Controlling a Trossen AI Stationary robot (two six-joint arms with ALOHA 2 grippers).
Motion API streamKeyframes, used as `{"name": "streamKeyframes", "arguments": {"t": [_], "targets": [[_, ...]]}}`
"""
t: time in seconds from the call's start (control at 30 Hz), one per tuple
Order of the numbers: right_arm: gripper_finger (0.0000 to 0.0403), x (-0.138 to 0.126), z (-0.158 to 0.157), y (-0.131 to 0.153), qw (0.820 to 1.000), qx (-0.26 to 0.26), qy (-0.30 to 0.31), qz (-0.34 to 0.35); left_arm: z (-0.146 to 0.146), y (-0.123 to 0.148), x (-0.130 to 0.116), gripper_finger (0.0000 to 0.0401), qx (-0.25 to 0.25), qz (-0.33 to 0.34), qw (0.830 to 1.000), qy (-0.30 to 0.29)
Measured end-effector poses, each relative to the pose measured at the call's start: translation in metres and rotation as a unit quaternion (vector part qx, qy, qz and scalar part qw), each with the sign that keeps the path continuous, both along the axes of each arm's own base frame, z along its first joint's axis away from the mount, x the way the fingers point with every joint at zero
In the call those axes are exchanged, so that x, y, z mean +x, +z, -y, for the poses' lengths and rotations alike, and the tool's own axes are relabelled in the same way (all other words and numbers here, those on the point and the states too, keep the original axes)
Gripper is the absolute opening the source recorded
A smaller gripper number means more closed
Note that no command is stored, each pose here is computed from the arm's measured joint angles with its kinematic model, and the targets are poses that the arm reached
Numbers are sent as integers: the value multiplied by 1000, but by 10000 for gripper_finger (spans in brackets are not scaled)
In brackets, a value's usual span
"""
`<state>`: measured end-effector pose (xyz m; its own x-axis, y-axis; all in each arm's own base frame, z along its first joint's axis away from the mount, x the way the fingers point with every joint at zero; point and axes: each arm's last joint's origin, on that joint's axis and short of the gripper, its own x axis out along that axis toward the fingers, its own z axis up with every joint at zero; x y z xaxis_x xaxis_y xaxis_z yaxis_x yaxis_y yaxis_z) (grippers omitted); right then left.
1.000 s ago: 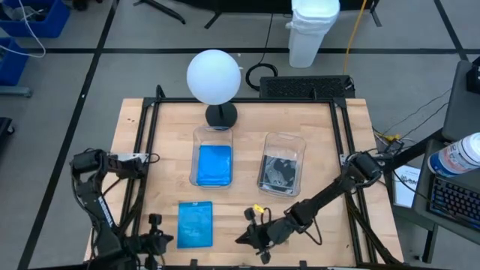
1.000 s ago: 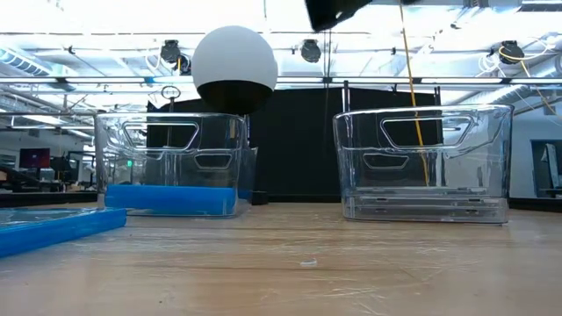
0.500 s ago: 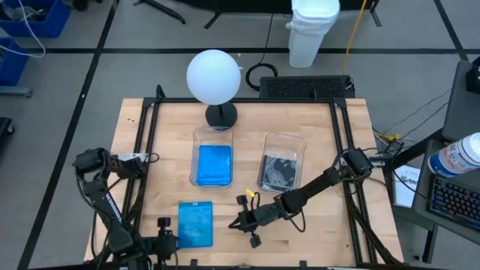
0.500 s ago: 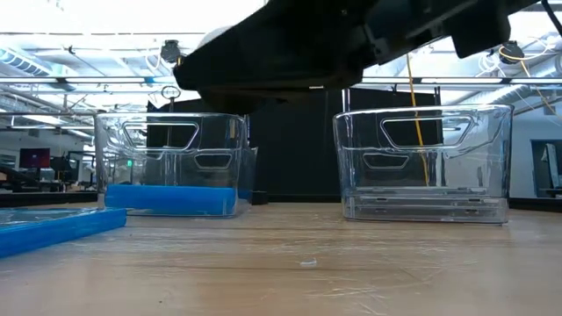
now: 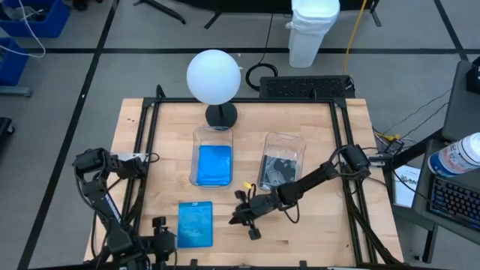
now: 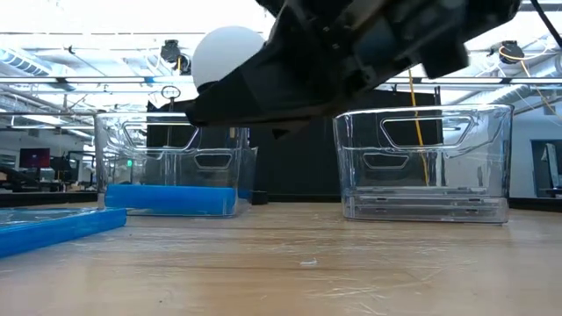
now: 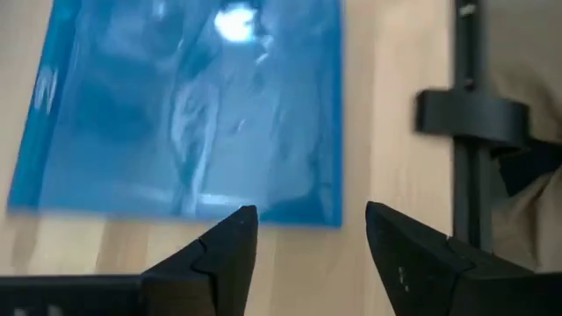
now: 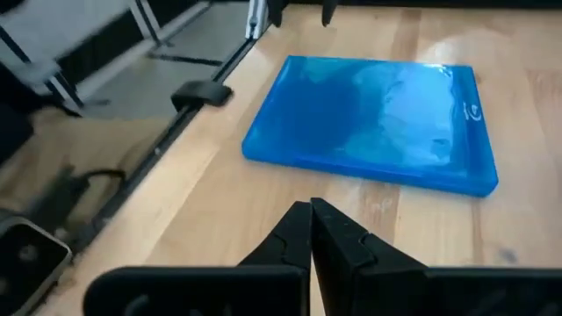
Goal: Pick & place jewel cases by type
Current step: Adjust the right transparent bin
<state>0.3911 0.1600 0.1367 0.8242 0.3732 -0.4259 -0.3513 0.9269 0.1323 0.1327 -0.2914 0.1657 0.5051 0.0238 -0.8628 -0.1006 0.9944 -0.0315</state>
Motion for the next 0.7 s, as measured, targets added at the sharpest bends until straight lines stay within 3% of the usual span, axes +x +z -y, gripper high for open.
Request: {"name": "streamKeyframes", "arguments": {"t": [0.17,0.23,0.37,0.47,0.6,0.7], "targets": [[0,4,4,7,997,79,-7,4,-8,-3,-5,186,-17,-42,995,94],[0,4,4,7,996,86,18,1,-12,-4,-7,168,-12,-42,992,120],[0,1,0,5,993,27,110,23,-14,-8,-9,142,19,-27,997,76],[0,-1,-1,1,993,-16,117,20,-14,-12,-10,135,41,-38,998,16],[0,1,3,2,998,22,62,3,-9,-13,-10,134,21,-38,999,5],[0,1,6,-10,994,59,74,-52,-7,-12,-7,133,6,-15,1000,17]]}}
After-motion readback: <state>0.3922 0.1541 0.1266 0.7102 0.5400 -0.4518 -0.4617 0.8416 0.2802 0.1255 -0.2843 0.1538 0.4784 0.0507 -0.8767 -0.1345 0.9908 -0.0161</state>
